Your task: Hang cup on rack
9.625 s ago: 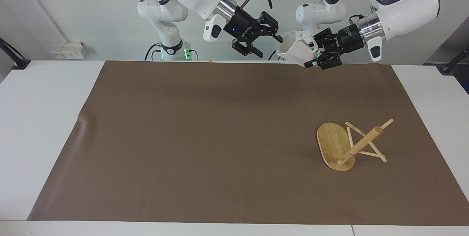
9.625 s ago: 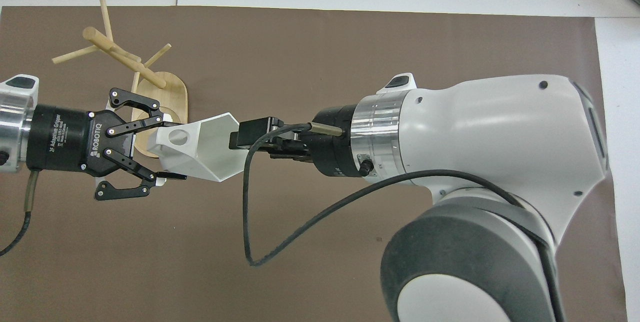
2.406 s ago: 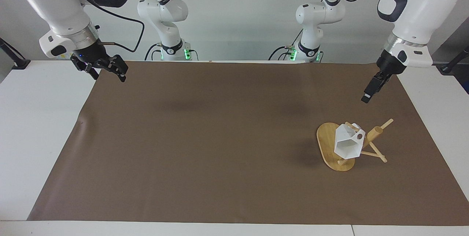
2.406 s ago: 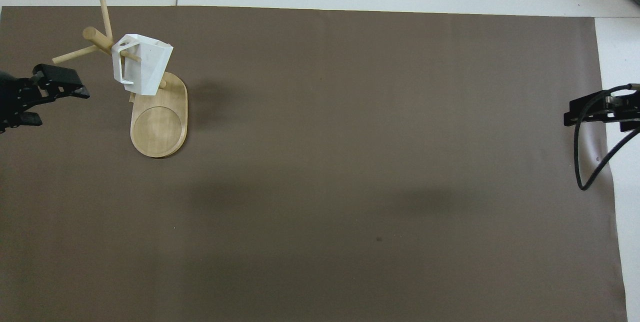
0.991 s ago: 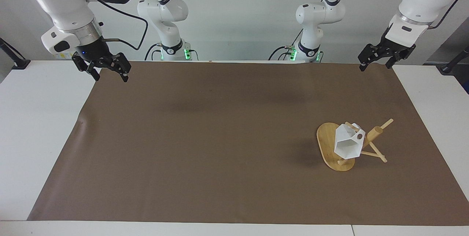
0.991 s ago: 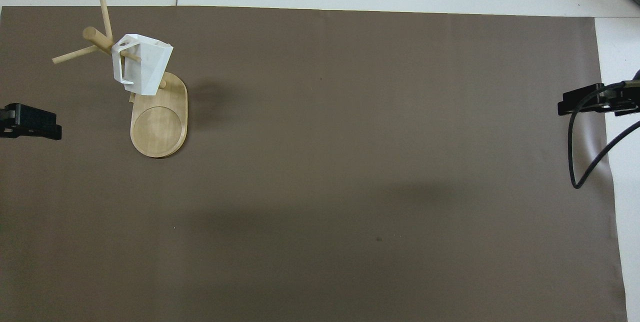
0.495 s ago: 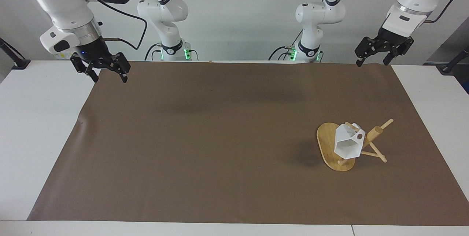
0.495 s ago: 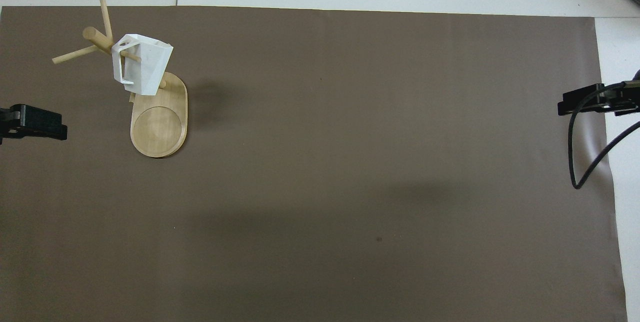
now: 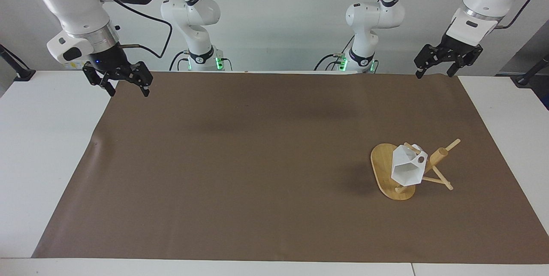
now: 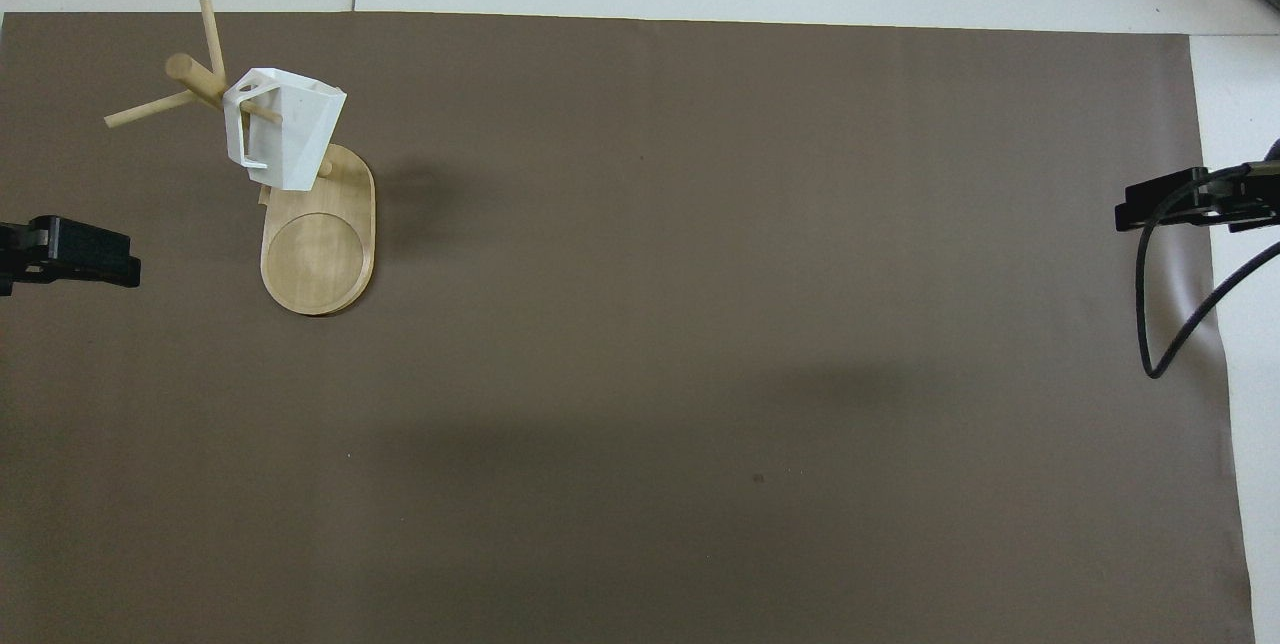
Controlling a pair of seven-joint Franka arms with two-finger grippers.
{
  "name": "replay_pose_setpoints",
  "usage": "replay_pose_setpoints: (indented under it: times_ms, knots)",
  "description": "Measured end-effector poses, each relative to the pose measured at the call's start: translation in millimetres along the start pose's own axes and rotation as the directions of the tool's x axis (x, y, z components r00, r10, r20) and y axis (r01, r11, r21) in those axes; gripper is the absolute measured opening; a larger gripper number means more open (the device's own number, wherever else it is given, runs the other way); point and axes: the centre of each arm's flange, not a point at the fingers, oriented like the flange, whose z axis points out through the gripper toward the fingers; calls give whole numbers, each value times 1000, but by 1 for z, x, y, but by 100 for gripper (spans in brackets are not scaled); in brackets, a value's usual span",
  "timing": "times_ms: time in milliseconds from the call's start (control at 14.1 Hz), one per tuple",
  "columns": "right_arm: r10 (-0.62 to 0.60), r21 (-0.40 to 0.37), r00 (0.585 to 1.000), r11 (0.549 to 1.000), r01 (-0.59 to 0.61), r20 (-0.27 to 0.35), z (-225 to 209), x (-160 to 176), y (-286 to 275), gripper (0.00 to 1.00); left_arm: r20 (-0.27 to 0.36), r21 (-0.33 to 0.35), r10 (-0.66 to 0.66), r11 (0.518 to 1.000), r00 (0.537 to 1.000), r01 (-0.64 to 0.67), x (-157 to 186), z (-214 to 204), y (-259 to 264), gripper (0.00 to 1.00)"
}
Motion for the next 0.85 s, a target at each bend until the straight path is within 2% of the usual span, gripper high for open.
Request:
replay_pose_setpoints:
  times_ms: [849]
  knots:
    - [0, 0, 1000, 1000, 0, 0, 0, 0, 0, 100, -2, 0, 12, 1000, 1000, -12, -2, -1, 6, 100]
